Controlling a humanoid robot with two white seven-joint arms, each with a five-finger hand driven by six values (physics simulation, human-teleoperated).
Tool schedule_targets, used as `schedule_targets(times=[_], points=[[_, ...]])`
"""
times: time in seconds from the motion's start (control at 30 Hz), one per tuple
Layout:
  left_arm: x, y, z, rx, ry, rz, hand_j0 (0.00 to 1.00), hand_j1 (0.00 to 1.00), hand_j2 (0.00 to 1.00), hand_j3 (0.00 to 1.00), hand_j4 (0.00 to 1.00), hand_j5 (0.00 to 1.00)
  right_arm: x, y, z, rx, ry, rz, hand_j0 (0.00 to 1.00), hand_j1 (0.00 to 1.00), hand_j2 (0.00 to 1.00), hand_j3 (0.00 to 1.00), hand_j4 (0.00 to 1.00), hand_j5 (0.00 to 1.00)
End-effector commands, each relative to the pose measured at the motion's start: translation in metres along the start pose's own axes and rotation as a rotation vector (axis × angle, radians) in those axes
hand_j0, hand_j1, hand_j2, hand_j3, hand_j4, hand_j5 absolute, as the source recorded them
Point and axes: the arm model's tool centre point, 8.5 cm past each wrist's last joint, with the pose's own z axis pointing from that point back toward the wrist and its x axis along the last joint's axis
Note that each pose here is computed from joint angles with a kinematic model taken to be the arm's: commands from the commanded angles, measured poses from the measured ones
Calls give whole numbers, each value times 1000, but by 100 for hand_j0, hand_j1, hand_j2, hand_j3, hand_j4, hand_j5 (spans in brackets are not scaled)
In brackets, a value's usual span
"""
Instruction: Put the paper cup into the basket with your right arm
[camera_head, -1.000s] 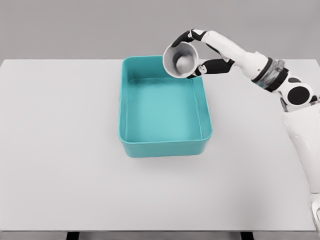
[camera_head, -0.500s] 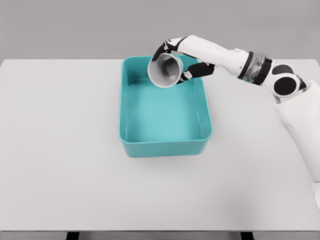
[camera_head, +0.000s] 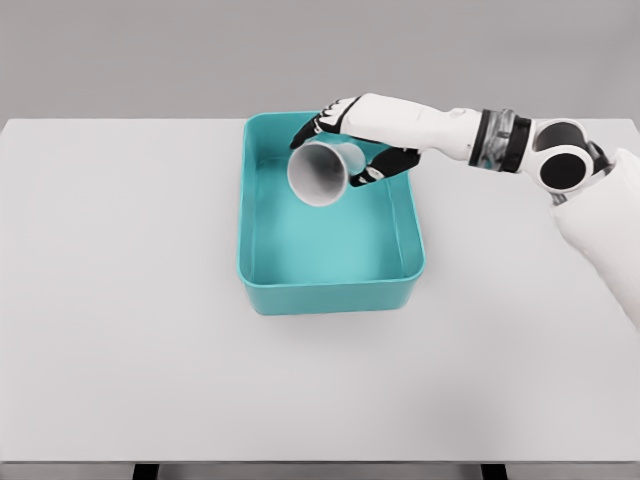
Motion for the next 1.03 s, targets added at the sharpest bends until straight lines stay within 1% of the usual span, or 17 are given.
schedule_targets(times=[0.0, 0.23, 0.3, 0.33, 0.37, 0.4, 0.43, 0.5, 0.6, 0.7, 0.73, 0.8, 0.83, 0.9, 1.0], points=[[0, 0, 0, 0, 0, -1, 100, 100, 100, 100, 100, 100, 0, -1, 3, -1, 3, 0, 91, 91, 91, 91, 91, 91], [0, 0, 0, 0, 0, 1, 100, 100, 100, 100, 100, 100, 5, -6, 7, 0, -3, 24, 92, 92, 92, 92, 92, 92], [0, 0, 0, 0, 0, 1, 100, 100, 100, 100, 100, 100, 6, -10, 8, -15, -9, 23, 98, 98, 98, 98, 98, 98], [0, 0, 0, 0, 0, -1, 100, 100, 100, 100, 100, 100, 6, -19, 16, -45, -4, 30, 98, 98, 98, 98, 98, 98], [0, 0, 0, 0, 0, 1, 100, 100, 100, 100, 100, 100, 3, -30, 30, -98, 19, 36, 98, 98, 98, 98, 98, 98], [0, 0, 0, 0, 0, -1, 100, 100, 100, 100, 100, 100, 0, -32, 45, -161, 29, 4, 98, 98, 98, 98, 98, 98], [0, 0, 0, 0, 0, -1, 100, 100, 100, 100, 100, 100, -3, -28, 58, -231, 13, -68, 98, 98, 98, 98, 98, 98], [0, 0, 0, 0, 0, -1, 100, 100, 100, 100, 100, 100, -3, -26, 86, -306, -3, -146, 98, 98, 98, 98, 98, 98], [0, 0, 0, 0, 0, -1, 100, 100, 100, 100, 100, 100, 14, -18, 110, -383, -62, -208, 99, 99, 99, 99, 99, 99], [0, 0, 0, 0, 0, -1, 100, 100, 100, 100, 100, 100, 29, 3, 150, -507, -71, -283, 99, 99, 99, 99, 99, 99], [0, 0, 0, 0, 0, 1, 100, 100, 100, 100, 100, 100, 34, 8, 159, -516, -71, -292, 99, 99, 99, 99, 99, 99], [0, 0, 0, 0, 0, -4, 100, 100, 100, 100, 100, 100, 36, 21, 175, -569, -68, -352, 99, 99, 99, 99, 99, 99], [0, 0, 0, 0, 0, -4, 100, 100, 100, 100, 100, 100, 37, 28, 182, -580, -55, -366, 99, 99, 99, 99, 99, 99], [-2, 0, 0, 0, 5, -2, 100, 100, 100, 100, 100, 100, 39, 42, 187, -579, -36, -391, 99, 99, 99, 99, 99, 99], [-2, 0, 0, 0, 6, 4, 100, 100, 100, 100, 100, 100, 38, 49, 188, -585, -28, -410, 100, 100, 100, 100, 100, 100]])
